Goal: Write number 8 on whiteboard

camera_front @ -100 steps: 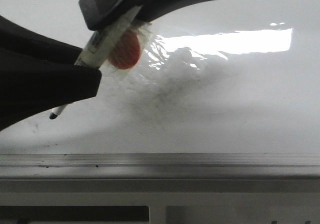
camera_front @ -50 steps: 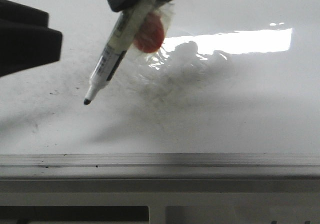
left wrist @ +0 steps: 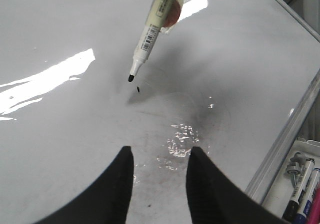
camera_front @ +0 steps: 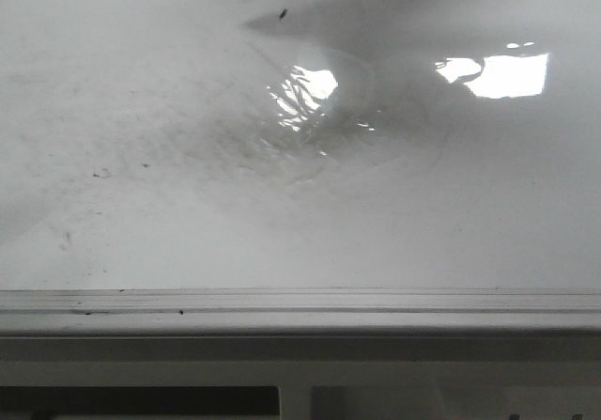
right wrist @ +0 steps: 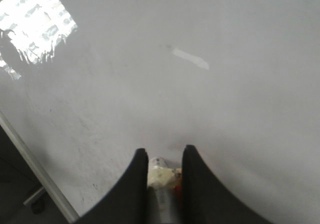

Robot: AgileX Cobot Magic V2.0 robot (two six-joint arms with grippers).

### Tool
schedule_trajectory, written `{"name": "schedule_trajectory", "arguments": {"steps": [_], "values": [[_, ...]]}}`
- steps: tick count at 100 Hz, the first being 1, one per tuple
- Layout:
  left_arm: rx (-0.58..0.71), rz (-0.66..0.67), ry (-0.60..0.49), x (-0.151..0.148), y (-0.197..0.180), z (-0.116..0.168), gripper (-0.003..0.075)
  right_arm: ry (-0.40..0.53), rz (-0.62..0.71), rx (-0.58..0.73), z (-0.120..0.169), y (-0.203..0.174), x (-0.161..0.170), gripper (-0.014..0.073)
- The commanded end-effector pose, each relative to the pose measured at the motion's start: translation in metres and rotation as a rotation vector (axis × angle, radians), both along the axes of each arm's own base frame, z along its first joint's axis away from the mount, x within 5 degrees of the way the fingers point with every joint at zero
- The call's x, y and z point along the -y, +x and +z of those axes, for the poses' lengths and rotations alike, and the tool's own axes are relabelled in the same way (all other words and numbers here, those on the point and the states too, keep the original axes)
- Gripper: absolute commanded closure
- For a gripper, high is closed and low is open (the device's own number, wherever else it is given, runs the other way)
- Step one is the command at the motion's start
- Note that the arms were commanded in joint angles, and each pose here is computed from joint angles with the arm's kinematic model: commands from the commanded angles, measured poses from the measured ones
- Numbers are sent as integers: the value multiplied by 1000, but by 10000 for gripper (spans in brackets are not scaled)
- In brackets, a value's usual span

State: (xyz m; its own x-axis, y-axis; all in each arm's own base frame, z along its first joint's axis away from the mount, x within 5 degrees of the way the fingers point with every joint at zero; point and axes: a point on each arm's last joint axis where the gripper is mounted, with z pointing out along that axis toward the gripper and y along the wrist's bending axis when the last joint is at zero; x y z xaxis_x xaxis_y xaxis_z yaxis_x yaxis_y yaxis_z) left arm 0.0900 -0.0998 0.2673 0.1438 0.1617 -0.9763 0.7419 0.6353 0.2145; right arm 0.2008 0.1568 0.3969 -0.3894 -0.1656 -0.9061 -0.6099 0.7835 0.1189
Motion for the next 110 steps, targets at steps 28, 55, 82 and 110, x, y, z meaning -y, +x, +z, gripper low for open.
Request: {"name": "schedule_trajectory", "arguments": {"steps": [28,55,82,110], "values": [[41,-10,-93,1,0,16,477,-50,-5,-21,-7,16,-8,644],[41,-10,-93,1,0,16,477,-164,8,-138,-24,5,-4,645],[41,-10,-93,1,0,16,477,-55,28,46,-4,8,-18,644],[34,-8,-85,1,0,15,477,-72,-66,113,18,16,7,645]]}}
